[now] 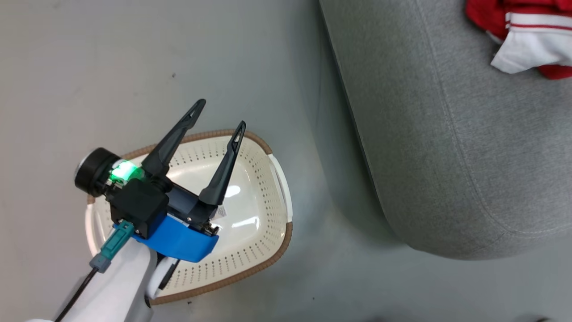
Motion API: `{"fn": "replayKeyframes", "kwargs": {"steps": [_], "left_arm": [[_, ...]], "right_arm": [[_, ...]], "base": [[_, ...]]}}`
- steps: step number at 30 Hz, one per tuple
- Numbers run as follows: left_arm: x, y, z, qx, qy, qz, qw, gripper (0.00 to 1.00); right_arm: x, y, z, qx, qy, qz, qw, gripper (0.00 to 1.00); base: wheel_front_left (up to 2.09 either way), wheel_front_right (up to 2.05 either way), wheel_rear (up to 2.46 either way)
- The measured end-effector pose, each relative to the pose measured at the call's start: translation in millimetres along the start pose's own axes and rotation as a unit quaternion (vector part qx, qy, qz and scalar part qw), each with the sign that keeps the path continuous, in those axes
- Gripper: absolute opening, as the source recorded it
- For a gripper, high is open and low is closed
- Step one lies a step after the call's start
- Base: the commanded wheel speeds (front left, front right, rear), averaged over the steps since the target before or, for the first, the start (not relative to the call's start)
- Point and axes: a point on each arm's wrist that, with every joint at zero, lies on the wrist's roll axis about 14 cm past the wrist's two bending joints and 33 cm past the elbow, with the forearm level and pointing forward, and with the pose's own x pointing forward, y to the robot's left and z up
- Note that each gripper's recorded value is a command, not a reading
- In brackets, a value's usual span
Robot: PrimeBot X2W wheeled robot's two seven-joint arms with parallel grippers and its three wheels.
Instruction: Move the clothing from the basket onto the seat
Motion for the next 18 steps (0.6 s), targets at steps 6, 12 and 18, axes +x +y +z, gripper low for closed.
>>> {"fn": "replayKeyframes", "kwargs": {"steps": [6,12,18], "left_arm": [[-12,-3,18,-0.010,-0.005,0.032,0.999,1.00],[-27,-9,39,-0.014,-0.015,0.064,0.998,1.00],[-47,-14,55,-0.013,-0.024,0.103,0.994,1.00]], "right_arm": [[-23,0,9,0.004,-0.009,0.013,1.000,1.00],[-48,-3,30,0.013,-0.035,0.024,0.999,1.00],[-77,9,51,0.055,-0.074,0.046,0.995,1.00]], "base": [[0.00,0.00,0.00],[0.00,0.00,0.00],[0.00,0.00,0.00]]}}
